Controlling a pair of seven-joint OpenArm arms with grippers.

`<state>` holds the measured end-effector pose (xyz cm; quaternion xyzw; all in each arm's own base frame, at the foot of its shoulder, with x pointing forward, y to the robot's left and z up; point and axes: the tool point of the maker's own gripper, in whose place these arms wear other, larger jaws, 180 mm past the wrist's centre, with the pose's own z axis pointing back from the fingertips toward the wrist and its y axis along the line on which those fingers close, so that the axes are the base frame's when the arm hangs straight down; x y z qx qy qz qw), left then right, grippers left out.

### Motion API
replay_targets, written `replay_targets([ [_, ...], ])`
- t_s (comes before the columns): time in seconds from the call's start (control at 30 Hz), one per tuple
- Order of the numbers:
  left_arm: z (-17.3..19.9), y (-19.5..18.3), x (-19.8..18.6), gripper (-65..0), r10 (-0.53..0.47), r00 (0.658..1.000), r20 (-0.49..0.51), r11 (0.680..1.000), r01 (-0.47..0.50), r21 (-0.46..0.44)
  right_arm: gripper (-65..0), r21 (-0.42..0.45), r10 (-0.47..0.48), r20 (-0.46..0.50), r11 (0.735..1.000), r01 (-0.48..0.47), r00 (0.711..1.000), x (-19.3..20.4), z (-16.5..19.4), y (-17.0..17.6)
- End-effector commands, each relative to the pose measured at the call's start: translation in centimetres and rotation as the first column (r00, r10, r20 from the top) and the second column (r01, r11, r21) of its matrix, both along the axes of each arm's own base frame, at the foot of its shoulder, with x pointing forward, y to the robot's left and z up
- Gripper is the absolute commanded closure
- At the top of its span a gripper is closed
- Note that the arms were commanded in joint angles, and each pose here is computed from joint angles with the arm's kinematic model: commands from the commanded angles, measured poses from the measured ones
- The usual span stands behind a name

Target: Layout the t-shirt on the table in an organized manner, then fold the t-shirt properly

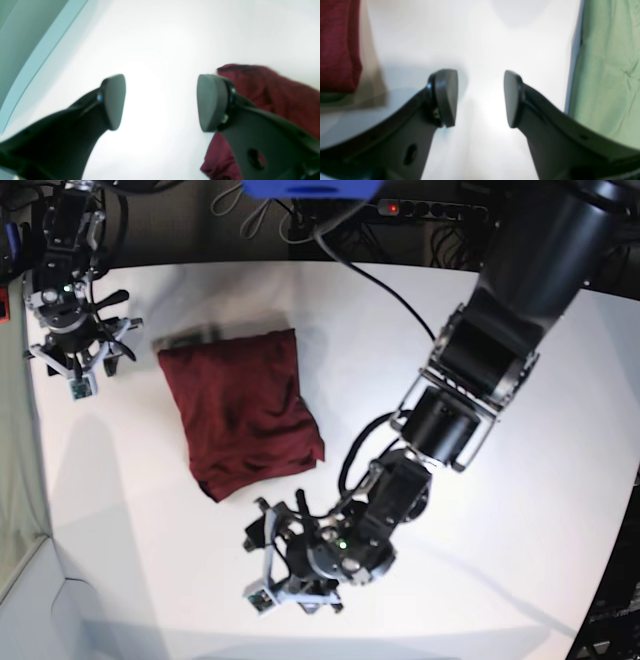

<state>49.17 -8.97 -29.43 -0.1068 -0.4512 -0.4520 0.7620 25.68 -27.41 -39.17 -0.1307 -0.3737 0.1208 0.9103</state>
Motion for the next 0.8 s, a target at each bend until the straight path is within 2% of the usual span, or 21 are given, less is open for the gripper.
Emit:
replay_targets([
  [0.0,2.2,0.8,1.2,-43.2,0.020,0.999,0.042,1.000,-0.019,-0.019,-30.1,-0.011,0.008,0.048,1.000,-0.008,0.999,0.9,1.3,-0.3],
  [0.1,1.9,4.9,1.4,-43.2,0.089,0.996,0.027,0.996,-0.089,0.028,-30.2,0.007,0.004,0.068,1.000,-0.004,0.998,1.7,1.6,0.3],
  [0.2,1.8,10.9,1.1,-43.2,0.196,0.980,0.027,0.979,-0.197,0.059,-30.2,0.013,0.001,0.092,1.000,-0.002,0.996,2.7,2.1,0.3],
  [0.4,-0.6,24.1,-4.0,-43.1,0.418,0.909,0.004,0.895,-0.412,0.170,-30.0,0.042,0.018,0.080,0.999,-0.022,0.997,3.8,1.0,1.3],
  [0.53,-1.0,31.2,-8.6,-43.1,0.545,0.838,0.018,0.819,-0.537,0.202,-29.8,0.087,0.007,0.059,0.996,-0.012,0.998,3.5,-0.2,2.4],
  [0.7,-1.0,38.5,-14.0,-43.1,0.715,0.699,0.019,0.685,-0.706,0.182,-29.8,0.144,0.046,0.053,0.988,-0.053,0.998,3.4,-1.1,6.0],
  [0.77,-1.2,40.5,-15.8,-43.1,0.754,0.657,0.019,0.643,-0.743,0.188,-29.8,0.156,0.069,0.039,0.985,-0.075,0.997,2.6,-1.5,7.2],
])
